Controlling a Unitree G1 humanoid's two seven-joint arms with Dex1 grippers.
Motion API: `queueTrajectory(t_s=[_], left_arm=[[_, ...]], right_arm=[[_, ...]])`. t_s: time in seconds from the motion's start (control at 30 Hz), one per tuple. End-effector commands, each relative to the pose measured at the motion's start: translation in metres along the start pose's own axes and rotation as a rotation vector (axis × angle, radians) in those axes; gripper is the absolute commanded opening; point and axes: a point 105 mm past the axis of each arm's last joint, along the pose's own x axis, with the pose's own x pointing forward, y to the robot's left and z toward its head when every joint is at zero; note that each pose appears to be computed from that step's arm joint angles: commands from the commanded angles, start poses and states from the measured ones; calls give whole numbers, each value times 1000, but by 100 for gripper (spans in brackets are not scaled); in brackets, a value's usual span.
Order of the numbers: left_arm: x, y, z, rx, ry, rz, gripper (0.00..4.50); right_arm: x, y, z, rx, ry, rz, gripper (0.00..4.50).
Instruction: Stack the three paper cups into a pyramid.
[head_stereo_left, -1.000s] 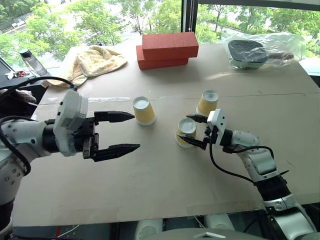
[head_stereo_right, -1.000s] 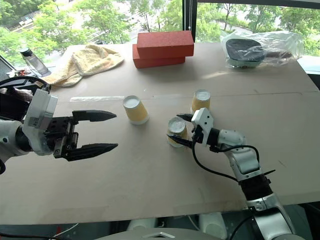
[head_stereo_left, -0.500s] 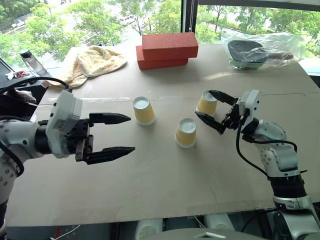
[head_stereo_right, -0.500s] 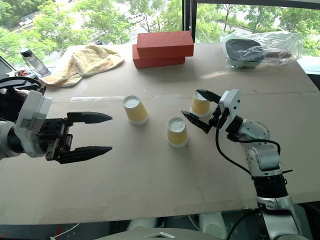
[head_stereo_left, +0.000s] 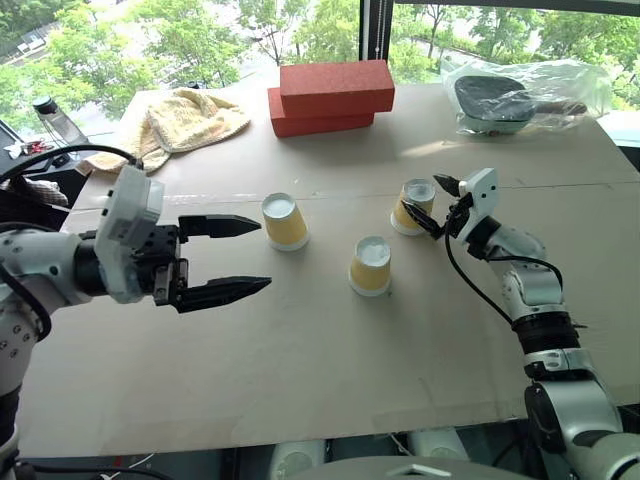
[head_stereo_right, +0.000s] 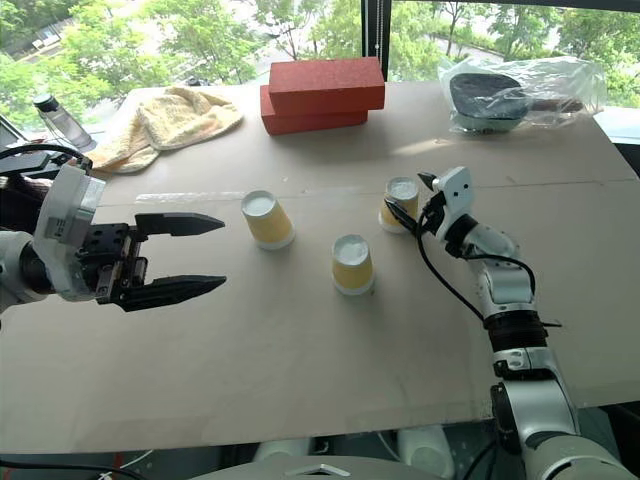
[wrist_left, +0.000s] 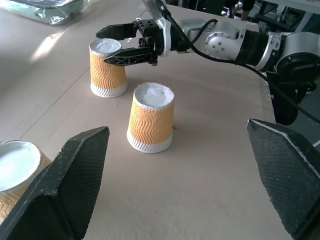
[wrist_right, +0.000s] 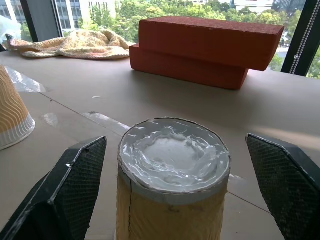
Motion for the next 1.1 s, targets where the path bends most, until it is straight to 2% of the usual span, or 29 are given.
queueTrajectory(t_s=[0.03, 0.17, 0.23, 0.3, 0.4, 0.43, 0.57, 0.73, 0.87, 1.1], left_arm=[[-5, 3, 9, 21, -26, 42, 450], [-6, 8, 10, 19, -27, 94, 450], [-6, 9, 10, 21, -27, 103, 450], [-5, 9, 10, 29, -21, 108, 450], [-3, 8, 10, 62, -4, 98, 450], [-3, 7, 10, 69, -1, 95, 450], [-2, 5, 9, 103, 15, 82, 450], [2, -3, 7, 131, 23, 28, 450], [6, -15, 3, 100, 12, -59, 450], [8, -12, -4, 113, 51, -73, 450]], right_arm=[[4, -5, 15, -16, -57, -13, 438], [6, -3, 13, 7, -59, 3, 438], [6, -2, 13, 10, -57, 7, 400], [5, -1, 12, 11, -58, 13, 348], [3, 2, 15, -4, -65, 29, 215], [2, 2, 16, -5, -70, 34, 202], [-9, 3, 25, -5, -91, 51, 202], [-40, 18, 36, 30, -95, 157, 202], [-64, 39, 27, 54, -20, 257, 202], [-74, 62, 13, 51, 54, 322, 202]])
